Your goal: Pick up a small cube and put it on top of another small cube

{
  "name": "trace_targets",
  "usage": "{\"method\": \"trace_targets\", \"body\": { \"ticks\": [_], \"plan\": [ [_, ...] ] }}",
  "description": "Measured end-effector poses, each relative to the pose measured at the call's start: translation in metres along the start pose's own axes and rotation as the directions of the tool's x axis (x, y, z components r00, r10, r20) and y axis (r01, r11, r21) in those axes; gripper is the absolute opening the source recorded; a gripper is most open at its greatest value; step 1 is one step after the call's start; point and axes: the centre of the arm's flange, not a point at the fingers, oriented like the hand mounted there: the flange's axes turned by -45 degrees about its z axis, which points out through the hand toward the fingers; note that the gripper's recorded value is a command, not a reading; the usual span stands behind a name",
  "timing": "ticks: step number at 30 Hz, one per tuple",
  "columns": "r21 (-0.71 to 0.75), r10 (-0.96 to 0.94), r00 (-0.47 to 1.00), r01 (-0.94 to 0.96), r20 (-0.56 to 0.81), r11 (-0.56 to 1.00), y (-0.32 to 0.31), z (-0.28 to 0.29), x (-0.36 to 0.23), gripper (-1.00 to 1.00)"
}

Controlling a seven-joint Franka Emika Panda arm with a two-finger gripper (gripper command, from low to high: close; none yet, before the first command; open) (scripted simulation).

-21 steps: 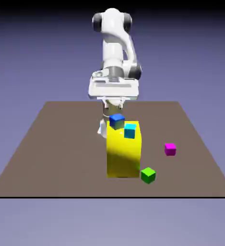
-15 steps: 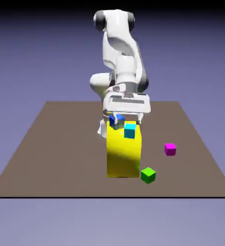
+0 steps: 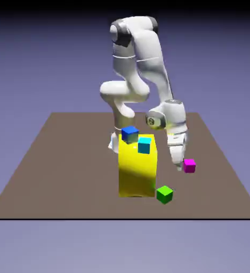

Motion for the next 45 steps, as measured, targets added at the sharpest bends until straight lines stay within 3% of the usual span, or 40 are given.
{"method": "trace_targets", "body": {
  "ticks": [6,22,23,38,45],
  "plan": [
    [0.110,-0.160,0.974,0.179,-0.160,0.978,-0.058,0.004,0.008,0.00],
    [0.114,-0.157,0.974,0.177,-0.166,0.978,-0.065,0.069,0.011,0.00],
    [0.110,-0.160,0.974,0.179,-0.160,0.978,-0.066,0.073,0.010,-1.00],
    [0.120,-0.153,0.972,0.176,-0.181,0.977,-0.059,0.013,0.013,-1.00],
    [0.024,-0.069,0.997,0.069,-0.024,0.997,-0.012,0.002,0.010,-1.00]
  ]
}}
